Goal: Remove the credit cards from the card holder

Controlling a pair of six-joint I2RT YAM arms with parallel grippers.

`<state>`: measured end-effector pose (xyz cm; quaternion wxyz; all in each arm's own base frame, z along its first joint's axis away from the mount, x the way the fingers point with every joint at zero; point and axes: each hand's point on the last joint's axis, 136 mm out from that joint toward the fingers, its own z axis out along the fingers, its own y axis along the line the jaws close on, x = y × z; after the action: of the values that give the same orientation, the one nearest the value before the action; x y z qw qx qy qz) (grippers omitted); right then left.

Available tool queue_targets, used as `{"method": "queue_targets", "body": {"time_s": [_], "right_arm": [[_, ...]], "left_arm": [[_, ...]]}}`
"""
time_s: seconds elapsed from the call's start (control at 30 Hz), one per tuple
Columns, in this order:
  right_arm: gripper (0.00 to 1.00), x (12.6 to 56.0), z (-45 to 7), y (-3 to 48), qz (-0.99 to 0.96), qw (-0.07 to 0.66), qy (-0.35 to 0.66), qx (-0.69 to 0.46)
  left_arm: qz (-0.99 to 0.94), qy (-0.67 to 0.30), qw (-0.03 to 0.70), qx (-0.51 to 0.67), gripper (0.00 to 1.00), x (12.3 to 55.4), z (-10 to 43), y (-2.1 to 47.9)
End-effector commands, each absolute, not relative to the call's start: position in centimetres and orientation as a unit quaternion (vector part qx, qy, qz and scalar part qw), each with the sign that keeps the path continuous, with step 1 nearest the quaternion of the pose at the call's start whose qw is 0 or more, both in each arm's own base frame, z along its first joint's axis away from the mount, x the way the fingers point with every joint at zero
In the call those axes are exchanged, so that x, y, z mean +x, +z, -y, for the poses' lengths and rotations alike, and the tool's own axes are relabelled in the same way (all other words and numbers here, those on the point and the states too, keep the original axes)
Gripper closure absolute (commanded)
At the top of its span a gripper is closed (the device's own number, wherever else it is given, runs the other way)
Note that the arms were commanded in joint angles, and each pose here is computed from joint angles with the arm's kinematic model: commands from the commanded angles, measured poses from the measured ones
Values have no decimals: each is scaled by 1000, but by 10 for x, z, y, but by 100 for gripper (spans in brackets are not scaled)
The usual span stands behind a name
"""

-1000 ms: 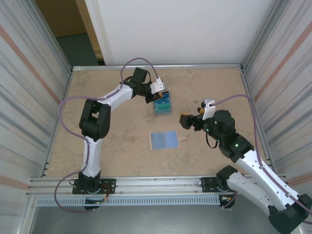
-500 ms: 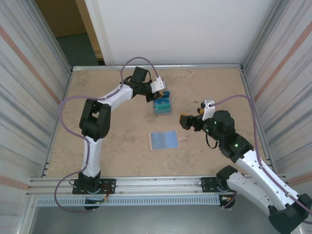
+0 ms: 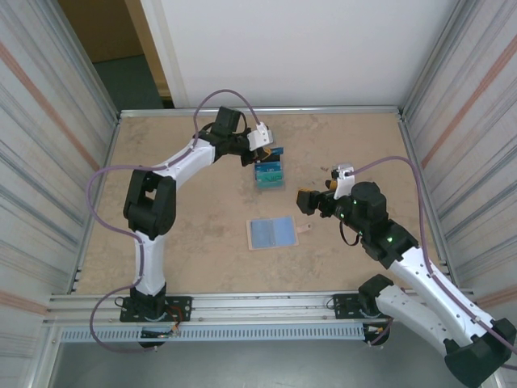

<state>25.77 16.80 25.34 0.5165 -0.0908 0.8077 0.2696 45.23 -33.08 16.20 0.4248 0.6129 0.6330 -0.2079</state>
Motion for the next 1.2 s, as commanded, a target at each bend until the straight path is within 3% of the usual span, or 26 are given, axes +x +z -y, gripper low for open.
{"method": "queue_targets", "body": {"time_s": [0.0,0.43,1.17], "right_arm": [[1,260,-169,254,-806,516,277,-83],[1,263,-168,256,-806,520,275,-74],[1,258,-164,254,-805,521,276,-70]], "left_arm": [[-628,-227,417,616,100,442,329,165],[-648,-227,386,616,100,449,329,128],[-656,-217,376,617,100,462,329,108]]}}
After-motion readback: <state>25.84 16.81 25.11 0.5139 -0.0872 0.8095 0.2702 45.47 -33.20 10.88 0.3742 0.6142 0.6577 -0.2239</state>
